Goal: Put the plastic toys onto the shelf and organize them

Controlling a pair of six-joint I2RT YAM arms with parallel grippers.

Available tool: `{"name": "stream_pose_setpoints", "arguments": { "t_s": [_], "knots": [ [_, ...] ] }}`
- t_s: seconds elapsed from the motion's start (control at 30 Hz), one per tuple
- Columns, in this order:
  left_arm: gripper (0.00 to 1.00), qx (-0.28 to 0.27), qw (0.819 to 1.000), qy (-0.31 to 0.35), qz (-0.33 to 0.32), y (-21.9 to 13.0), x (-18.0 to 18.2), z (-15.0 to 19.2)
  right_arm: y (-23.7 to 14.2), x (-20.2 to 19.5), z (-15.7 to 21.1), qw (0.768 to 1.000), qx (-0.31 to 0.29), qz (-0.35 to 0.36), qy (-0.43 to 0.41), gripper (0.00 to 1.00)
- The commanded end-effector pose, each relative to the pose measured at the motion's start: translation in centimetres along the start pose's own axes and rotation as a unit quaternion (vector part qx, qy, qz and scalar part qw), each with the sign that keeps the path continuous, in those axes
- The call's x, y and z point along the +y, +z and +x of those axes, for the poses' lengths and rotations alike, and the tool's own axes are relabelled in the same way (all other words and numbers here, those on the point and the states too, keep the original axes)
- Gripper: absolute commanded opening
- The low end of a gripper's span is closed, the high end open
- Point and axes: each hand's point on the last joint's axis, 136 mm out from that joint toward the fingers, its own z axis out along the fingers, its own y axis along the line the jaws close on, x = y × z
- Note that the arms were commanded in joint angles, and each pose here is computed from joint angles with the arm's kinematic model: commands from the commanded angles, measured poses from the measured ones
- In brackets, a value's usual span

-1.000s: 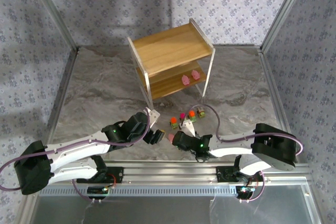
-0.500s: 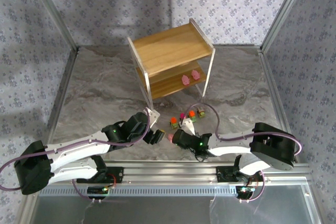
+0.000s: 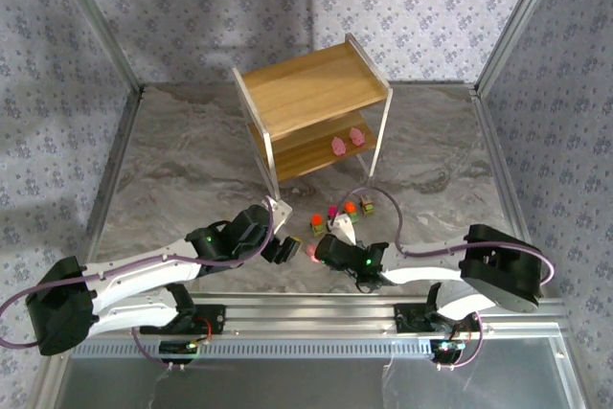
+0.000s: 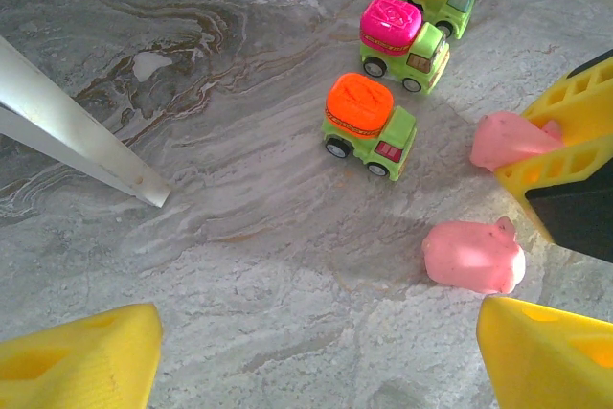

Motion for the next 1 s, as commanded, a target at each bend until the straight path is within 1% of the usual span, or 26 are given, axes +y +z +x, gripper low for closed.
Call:
{"name": "stream_pose_setpoints", "arguments": {
  "t_s": [0.0,0.2,0.5,0.7,0.97],
  "knots": [
    [0.85,-0.003,1.000,0.008,-0.003,-0.1,0.0,-0.7,-0.6,-0.4,-0.5,1.000,-0.007,0.002,0.002,0.32],
    [0.85,-0.002,1.000,0.009,-0.003,-0.1,0.0,-0.7,-1.4,-0.4,-1.4,1.000,-0.015,0.003,0.000,0.30],
    [0.85,-0.002,1.000,0.008,0.000,-0.1,-0.1,-0.7,-3.0,-0.3,-3.8,0.999,-0.037,0.001,-0.007,0.30],
    [0.85,-0.002,1.000,0.009,0.001,-0.1,-0.2,-0.7,-3.5,-0.4,-6.3,0.999,-0.038,-0.001,-0.005,0.28],
    [0.85,-0.003,1.000,0.008,0.001,-0.1,-0.1,-0.7,-4.8,-0.2,-10.5,0.997,-0.067,0.000,-0.023,0.28]
  ]
}}
